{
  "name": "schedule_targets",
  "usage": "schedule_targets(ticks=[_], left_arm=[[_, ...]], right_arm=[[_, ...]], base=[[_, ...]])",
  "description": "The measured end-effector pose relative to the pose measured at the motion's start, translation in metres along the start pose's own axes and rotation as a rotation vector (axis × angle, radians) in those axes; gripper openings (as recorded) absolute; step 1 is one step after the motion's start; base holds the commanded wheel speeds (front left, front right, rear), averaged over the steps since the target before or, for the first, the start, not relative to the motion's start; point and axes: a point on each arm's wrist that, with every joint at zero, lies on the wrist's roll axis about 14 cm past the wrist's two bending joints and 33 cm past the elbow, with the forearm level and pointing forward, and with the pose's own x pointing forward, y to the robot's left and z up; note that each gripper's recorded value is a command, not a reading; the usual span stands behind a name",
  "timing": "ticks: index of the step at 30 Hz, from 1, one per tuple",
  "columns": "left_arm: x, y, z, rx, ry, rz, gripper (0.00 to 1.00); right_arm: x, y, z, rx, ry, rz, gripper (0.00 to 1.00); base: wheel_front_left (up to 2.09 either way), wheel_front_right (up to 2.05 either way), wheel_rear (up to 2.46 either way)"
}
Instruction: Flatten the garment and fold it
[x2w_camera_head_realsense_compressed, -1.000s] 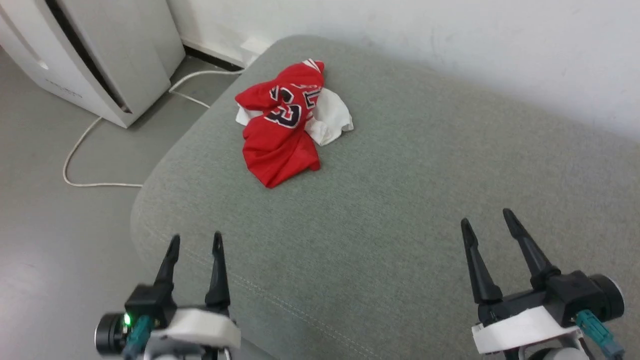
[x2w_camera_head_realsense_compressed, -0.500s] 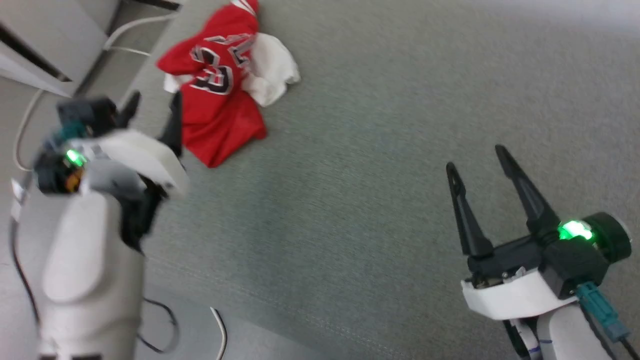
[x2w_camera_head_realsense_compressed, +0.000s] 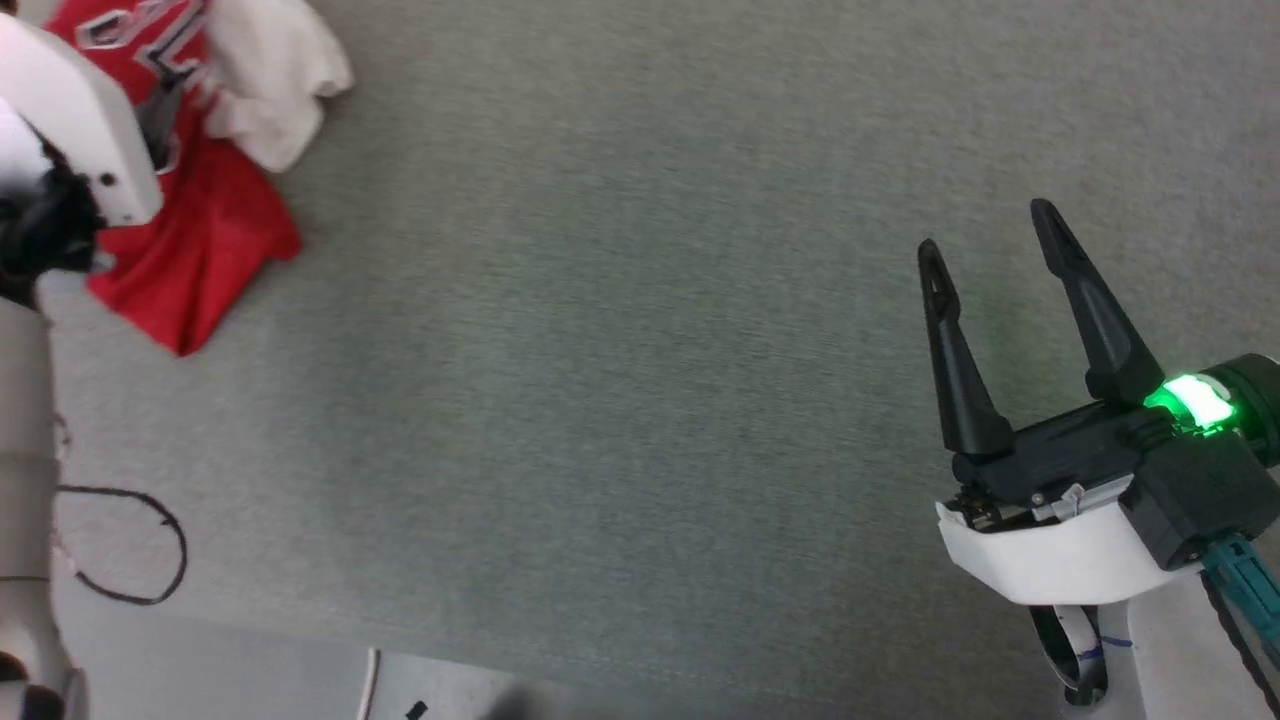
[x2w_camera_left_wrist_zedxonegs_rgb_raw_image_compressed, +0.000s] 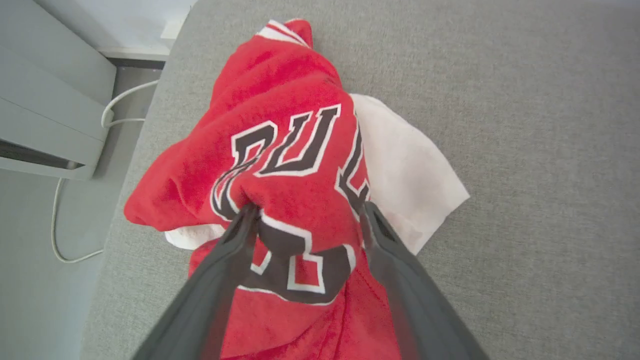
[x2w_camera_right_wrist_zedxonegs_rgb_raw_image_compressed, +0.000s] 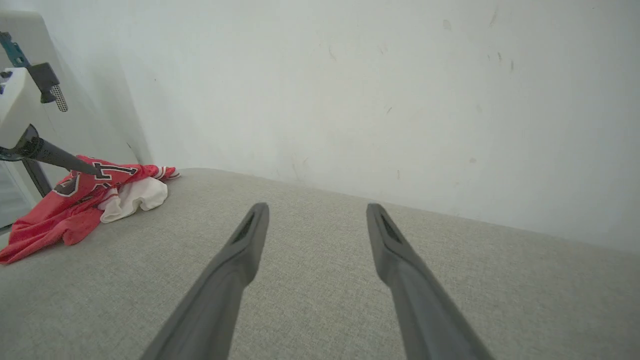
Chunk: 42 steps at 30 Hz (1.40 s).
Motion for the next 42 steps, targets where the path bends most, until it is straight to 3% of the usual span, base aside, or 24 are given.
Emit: schedule_targets(ticks=[5, 10, 11, 12, 20, 25, 30, 35, 42], left_arm=[[0.032, -0.013, -0.047, 0.003, 0.250, -0.027, 1.00], [0.049, -0.018, -0.060, -0.023, 0.337, -0.049, 1.00], [0.051, -0.019, -0.061, -0.029, 0.343, -0.055, 0.89], [0.054, -0.020, -0.060, -0.037, 0.339, -0.062, 0.00], [0.049, -0.012, -0.045, -0.051, 0.173, -0.054, 0.00], [0.029, -0.010, -0.013, -0.060, -0.048, -0.053, 0.00], [-0.014, 0.006, 0.048, -0.014, -0.335, -0.023, 0.00], [-0.065, -0.003, 0.094, 0.057, -0.561, -0.054, 0.00], [-0.154, -0.051, 0.155, 0.160, -0.871, -0.185, 0.00]], right_arm=[[-0.012, -0.024, -0.017, -0.009, 0.051, -0.066, 1.00], [-0.023, -0.044, -0.027, -0.012, 0.087, -0.127, 1.00], [-0.024, -0.047, -0.028, -0.014, 0.091, -0.135, 1.00], [-0.025, -0.051, -0.029, -0.014, 0.093, -0.144, 1.00], [-0.030, -0.060, -0.014, -0.024, 0.068, -0.178, 1.00], [-0.035, -0.059, 0.007, -0.031, 0.036, -0.187, 1.00], [-0.046, -0.056, 0.032, -0.038, -0.001, -0.200, 1.00], [-0.059, -0.052, 0.060, -0.056, -0.048, -0.212, 1.00], [-0.081, -0.052, 0.100, -0.089, -0.123, -0.244, 1.00]], base=[[0.00, 0.00, 0.00], [0.00, 0.00, 0.00], [0.00, 0.00, 0.00], [0.00, 0.00, 0.00], [0.00, 0.00, 0.00], [0.00, 0.00, 0.00], [0.00, 0.00, 0.00], [0.00, 0.00, 0.00], [0.00, 0.00, 0.00]])
